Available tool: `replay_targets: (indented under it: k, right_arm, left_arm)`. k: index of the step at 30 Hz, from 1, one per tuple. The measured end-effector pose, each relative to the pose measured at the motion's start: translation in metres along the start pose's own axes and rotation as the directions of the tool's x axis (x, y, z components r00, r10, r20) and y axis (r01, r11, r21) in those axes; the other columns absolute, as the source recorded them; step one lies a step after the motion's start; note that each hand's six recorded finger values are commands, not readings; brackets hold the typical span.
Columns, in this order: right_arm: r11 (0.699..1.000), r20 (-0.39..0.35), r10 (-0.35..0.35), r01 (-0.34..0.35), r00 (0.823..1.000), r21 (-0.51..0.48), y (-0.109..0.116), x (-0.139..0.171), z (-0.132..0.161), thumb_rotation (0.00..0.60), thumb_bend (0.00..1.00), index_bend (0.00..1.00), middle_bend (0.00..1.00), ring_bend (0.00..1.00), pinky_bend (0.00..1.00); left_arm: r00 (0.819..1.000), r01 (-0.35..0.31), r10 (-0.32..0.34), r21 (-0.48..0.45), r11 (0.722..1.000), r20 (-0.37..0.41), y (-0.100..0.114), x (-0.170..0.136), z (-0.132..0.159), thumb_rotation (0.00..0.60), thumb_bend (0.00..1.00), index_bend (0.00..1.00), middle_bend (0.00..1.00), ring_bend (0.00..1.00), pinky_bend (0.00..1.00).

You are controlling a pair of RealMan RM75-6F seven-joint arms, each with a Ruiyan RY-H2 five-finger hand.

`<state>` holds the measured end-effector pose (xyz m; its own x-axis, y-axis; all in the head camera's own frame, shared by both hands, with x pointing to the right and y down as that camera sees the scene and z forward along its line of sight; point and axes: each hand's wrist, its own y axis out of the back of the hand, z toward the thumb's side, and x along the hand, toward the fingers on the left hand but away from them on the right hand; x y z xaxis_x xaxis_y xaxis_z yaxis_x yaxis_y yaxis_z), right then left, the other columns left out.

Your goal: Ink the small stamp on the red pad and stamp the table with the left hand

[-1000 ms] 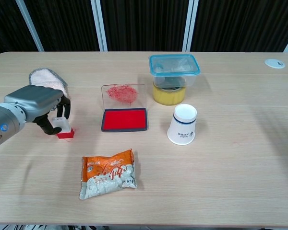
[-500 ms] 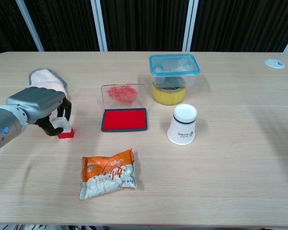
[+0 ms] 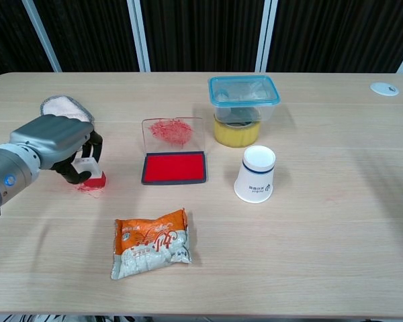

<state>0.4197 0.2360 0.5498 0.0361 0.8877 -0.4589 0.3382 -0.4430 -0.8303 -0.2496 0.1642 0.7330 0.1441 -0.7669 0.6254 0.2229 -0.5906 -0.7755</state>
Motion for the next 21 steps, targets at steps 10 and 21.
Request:
replay_targets:
  k: [10,21]
  right_arm:
    - [1.0,0.002,0.0,0.0,1.0,-0.003,0.0,0.0,0.0,0.6,0.13,0.0,0.0,0.0,0.18]
    - [1.0,0.009,0.003,-0.003,1.0,-0.015,0.001,-0.001,-0.002,0.6,0.14,0.0,0.0,0.0,0.18]
  left_arm:
    - [0.997,-0.017,0.023,-0.079,0.997,0.07,0.017,0.009,0.018,0.6,0.48,0.7,0.71,0.53,0.59]
    - [0.989,-0.056,0.065,-0.073,0.996,0.132,0.055,0.028,0.054,0.6,0.49,0.72,0.73,0.55,0.6]
